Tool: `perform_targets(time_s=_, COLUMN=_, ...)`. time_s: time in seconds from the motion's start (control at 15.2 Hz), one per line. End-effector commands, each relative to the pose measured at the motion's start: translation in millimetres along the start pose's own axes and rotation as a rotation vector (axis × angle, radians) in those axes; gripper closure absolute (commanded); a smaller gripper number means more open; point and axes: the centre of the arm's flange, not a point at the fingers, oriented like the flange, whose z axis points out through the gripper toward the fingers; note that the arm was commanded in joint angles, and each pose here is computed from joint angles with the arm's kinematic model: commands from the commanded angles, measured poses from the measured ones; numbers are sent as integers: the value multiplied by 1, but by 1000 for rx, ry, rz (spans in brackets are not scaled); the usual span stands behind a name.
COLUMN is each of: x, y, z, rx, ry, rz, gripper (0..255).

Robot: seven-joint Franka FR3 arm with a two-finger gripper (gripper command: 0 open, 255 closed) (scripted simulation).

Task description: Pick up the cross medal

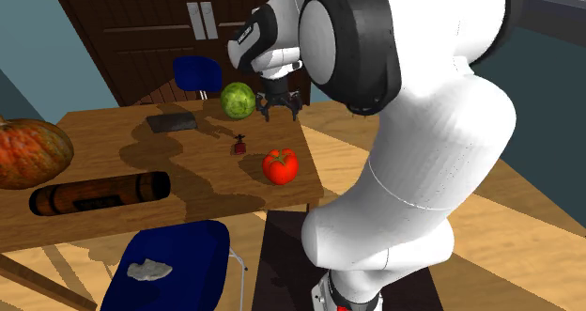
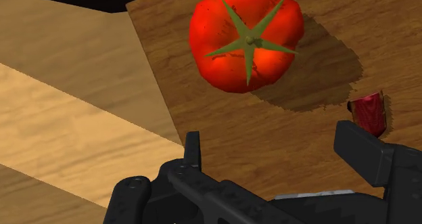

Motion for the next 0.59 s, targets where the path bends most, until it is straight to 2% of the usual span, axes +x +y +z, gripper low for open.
perform_targets(time_s=0.0, x=14, y=-21, z=16, rx=0, ry=-5, rz=0, gripper=0)
perform_targets(time_s=0.53, x=60, y=-103, z=69, rx=-6, ry=-26, rz=-2, gripper=0)
